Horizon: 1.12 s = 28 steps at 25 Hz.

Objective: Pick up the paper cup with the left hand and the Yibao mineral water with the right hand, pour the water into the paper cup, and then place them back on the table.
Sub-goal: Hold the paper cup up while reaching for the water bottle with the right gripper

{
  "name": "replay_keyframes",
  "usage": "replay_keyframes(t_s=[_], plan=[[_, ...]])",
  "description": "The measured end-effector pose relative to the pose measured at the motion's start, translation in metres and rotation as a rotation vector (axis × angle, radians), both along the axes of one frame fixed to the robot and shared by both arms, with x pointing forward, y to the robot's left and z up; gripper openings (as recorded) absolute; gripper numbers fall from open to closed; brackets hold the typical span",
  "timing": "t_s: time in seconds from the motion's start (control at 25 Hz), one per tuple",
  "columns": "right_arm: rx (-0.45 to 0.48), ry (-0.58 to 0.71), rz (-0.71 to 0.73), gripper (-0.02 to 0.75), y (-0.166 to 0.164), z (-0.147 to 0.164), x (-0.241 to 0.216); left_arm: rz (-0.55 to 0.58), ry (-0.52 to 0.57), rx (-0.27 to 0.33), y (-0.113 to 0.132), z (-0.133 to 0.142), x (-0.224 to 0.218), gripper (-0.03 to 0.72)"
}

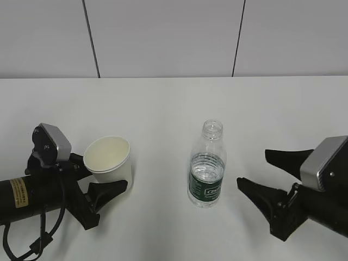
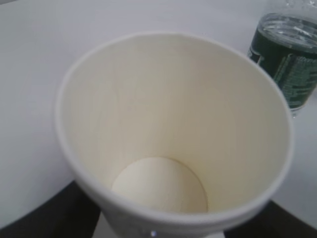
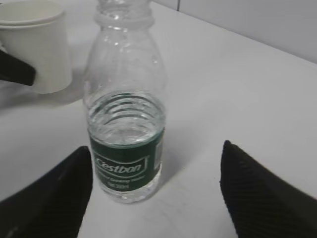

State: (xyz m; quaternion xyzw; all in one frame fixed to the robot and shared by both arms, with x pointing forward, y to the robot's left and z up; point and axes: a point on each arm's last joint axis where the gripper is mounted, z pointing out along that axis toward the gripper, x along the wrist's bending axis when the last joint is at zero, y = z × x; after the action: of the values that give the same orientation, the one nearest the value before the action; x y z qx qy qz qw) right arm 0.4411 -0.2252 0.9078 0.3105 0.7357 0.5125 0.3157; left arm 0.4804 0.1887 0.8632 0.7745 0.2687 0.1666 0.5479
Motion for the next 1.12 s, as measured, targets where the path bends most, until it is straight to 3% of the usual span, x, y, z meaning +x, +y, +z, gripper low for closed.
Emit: replay_keyframes(t_s=[0.16,0.6,1.12], plan=[[-0.014,-0.001,0.092,0.592,0.008,-0.005,0.008,0.002,0.0,0.0,0.0,0.0,0.0,0.476],[-0.026,0.047,0.165,0.592,0.017,-0.028,0.031,0.003,0.002,-0.001,0.0,0.0,0.0,0.476],[-0.019,0.092,0.174,0.592,0.022,-0.051,0.051,0.003,0.002,-0.001,0.0,0.0,0.0,0.476]])
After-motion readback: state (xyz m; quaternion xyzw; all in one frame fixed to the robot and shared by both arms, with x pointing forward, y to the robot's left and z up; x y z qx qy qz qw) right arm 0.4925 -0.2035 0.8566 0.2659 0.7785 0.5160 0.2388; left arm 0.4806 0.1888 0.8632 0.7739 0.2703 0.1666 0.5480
